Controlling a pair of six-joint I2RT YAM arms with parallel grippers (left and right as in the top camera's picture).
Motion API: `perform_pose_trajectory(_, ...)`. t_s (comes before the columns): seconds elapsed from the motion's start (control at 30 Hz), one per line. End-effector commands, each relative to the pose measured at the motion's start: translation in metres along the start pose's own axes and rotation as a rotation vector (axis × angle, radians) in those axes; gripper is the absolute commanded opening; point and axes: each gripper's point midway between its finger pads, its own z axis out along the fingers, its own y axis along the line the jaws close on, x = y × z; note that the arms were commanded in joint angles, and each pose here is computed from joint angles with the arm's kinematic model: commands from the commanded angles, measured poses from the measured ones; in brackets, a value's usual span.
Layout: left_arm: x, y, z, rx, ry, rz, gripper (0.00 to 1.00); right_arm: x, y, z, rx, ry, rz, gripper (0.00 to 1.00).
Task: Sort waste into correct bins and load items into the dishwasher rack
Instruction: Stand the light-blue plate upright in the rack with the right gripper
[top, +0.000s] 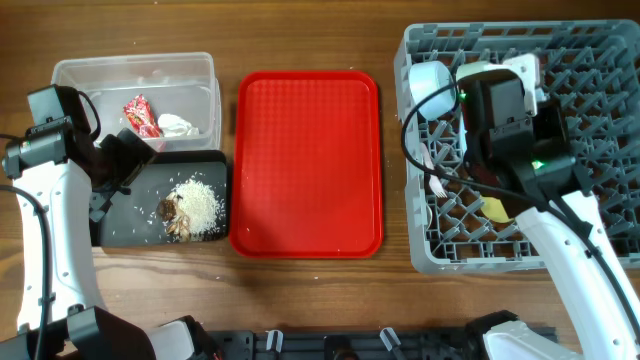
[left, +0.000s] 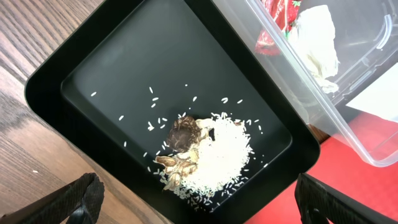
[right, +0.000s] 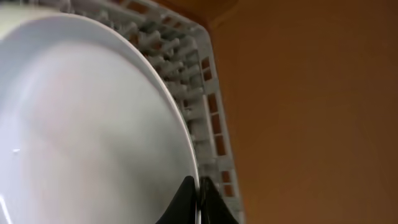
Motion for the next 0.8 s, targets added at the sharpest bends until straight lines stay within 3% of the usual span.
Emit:
perform_pose_trajectory(0.0, -0.002, -0.002, -0.005, 0.017, -0.014, -0.012, 1.00, 0.008, -0.002, 0.001, 0.021, 0.023, -0.081, 0.04)
perform_pose_trajectory(0.13, -0.002, -0.002, -0.005, 0.017, -0.014, -0.012, 1.00, 0.012, 0.034, 0.011, -0.098, 0.037, -0.121, 0.04)
perform_pose_trajectory(0.37, -0.002, -0.002, -0.005, 0.017, -0.013, -0.012, 1.00, 0.004, 0.068, 0.035, -0.103, 0.082, -0.089, 0.04)
perform_pose_trajectory(0.53, -0.002, -0.002, -0.005, 0.017, -0.014, -0.012, 1.00, 0.001, 0.024, 0.036, 0.125, 0.084, -0.063, 0.04)
perform_pose_trajectory(0.77, -0.002, -0.002, -0.005, 0.017, -0.014, -0.012, 1.00, 0.003, 0.015, 0.035, 0.143, 0.090, -0.087, 0.04)
